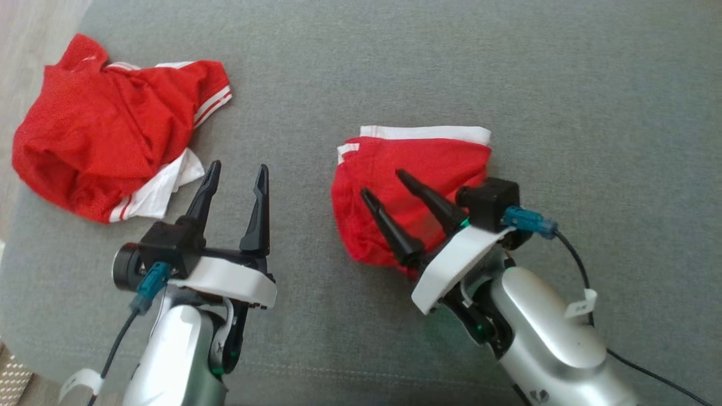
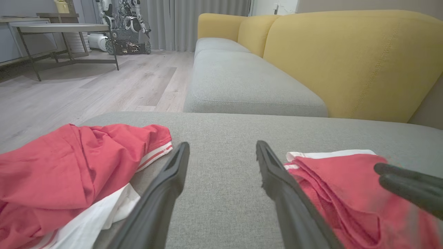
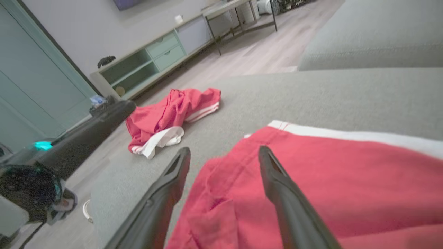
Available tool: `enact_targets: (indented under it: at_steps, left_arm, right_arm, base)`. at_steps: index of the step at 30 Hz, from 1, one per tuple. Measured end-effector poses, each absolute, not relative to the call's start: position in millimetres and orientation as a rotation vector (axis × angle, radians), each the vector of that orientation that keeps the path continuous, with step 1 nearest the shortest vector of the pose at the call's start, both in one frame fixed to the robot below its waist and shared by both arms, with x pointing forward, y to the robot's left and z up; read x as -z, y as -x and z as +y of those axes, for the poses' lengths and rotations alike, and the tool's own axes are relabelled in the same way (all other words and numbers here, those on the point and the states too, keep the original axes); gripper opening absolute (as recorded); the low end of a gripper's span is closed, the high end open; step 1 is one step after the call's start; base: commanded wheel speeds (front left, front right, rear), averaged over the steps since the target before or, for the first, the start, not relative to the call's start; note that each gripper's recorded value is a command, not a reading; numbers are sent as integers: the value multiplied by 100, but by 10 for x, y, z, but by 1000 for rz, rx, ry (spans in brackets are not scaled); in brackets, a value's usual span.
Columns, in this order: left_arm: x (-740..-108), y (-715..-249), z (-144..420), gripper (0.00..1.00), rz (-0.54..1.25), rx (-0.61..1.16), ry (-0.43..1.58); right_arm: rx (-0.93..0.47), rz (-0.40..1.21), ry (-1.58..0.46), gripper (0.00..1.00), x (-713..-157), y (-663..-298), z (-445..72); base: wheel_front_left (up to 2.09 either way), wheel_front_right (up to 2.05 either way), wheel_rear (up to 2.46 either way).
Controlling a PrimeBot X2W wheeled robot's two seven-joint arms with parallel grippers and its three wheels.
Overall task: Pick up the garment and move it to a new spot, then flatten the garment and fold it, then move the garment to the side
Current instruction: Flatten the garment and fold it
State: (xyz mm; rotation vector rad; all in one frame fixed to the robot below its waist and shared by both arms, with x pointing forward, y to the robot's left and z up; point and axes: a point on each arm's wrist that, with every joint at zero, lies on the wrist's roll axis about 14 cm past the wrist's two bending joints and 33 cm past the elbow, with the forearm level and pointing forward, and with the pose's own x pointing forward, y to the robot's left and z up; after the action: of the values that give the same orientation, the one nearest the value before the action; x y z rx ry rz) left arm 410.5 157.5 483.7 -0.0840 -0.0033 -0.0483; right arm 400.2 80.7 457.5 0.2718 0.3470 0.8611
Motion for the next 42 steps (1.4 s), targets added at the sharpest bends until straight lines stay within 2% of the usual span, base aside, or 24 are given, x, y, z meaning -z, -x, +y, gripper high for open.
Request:
enact_targets:
  at_steps: [5, 9, 10, 15, 20, 40, 41, 42]
  left_arm:
    - [-4858, -4129, 1518, 100, -11, 64, 89]
    - [-4865, -4141, 1501, 100, -14, 69, 90]
    - [-4874, -4148, 1515, 100, -17, 66, 89]
    - [-4899, -4152, 1520, 100, -24, 66, 86]
    - [-4924, -4155, 1503, 100, -32, 74, 83]
    - [-4891, -4117, 1502, 100, -23, 80, 69]
    - [-4892, -4117, 1502, 100, -23, 80, 69]
    - [-4892, -4116, 1503, 100, -23, 80, 69]
  right_arm:
    - [-794, 209, -291, 100, -4867, -4200, 623]
    - [-672, 100, -272, 100, -5078, -4470, 265]
    - [-604, 59, -255, 100, -5155, -4583, 52]
    - [-426, 56, -216, 100, -5046, -4623, -527]
    - [-307, 71, -178, 100, -4950, -4538, -938]
    - [-248, 77, -150, 100, -4964, -4469, -1141]
    - [-248, 77, -146, 86, -4963, -4469, -1141]
    - [-251, 78, -145, 20, -4958, -4468, -1130]
  base:
    - [0, 0, 0]
    - [0, 0, 0]
    - [0, 0, 0]
    - [0, 0, 0]
    - [0, 0, 0]
    - [0, 0, 0]
    - [0, 0, 0]
    - [0, 0, 0]
